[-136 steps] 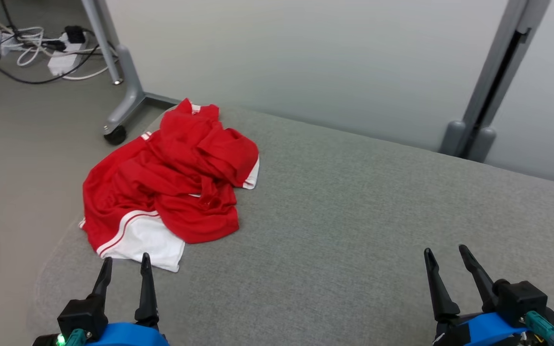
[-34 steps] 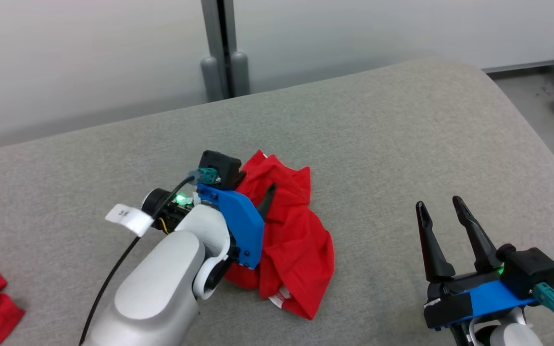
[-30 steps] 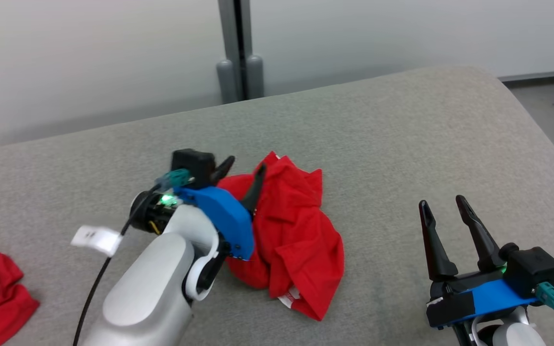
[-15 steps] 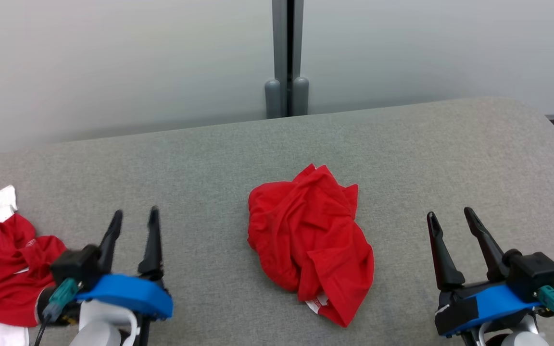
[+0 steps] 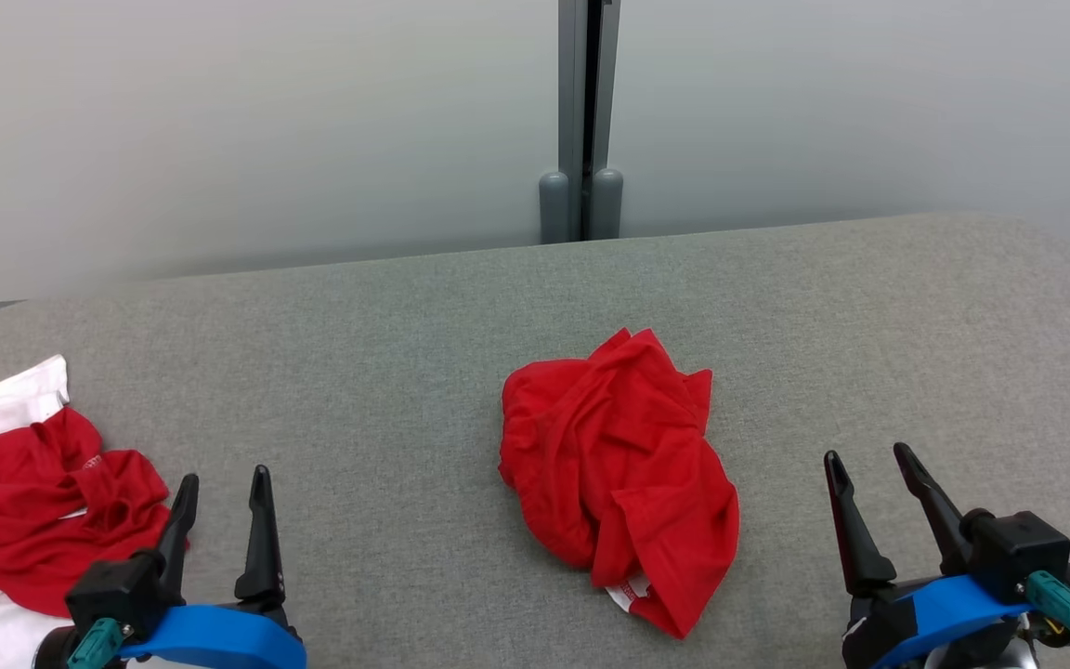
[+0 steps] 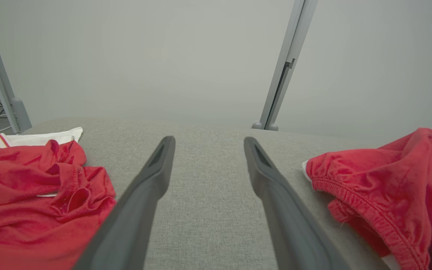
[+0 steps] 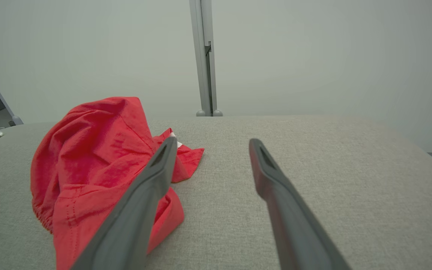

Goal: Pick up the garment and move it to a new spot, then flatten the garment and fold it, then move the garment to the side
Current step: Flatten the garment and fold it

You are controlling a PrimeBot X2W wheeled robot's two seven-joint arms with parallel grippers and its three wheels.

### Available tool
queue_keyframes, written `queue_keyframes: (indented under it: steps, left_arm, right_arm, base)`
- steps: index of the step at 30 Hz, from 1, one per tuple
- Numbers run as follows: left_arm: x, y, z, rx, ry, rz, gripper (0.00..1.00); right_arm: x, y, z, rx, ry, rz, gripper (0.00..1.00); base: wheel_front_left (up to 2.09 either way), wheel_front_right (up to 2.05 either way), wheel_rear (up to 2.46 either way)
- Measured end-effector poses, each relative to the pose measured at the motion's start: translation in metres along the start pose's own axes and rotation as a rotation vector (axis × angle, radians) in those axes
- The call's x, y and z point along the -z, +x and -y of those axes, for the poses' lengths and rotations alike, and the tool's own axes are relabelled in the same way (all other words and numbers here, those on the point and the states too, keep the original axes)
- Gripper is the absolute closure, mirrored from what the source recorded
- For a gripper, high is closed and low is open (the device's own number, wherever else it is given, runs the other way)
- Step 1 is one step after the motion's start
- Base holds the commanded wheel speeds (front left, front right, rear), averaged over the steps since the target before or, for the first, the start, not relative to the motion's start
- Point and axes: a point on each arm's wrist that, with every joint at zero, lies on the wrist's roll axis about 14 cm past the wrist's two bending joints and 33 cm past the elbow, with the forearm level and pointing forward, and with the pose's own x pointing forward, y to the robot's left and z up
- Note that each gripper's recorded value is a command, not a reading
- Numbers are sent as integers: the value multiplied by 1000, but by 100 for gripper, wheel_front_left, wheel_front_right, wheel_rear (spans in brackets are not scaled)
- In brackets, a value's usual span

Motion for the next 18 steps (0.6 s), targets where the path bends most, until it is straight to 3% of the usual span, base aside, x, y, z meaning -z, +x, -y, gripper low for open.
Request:
queue_keyframes:
  steps: [10,18]
  left_arm:
    - [7,1,7,16,-20,-33,0]
    - [6,5,6,9,-25,-33,0]
  right_arm:
    - [6,1,-9,-24,18,-15,0]
    - [23,4,-89,-264,7,-116,0]
  base:
    - [0,0,0]
    - [0,0,0]
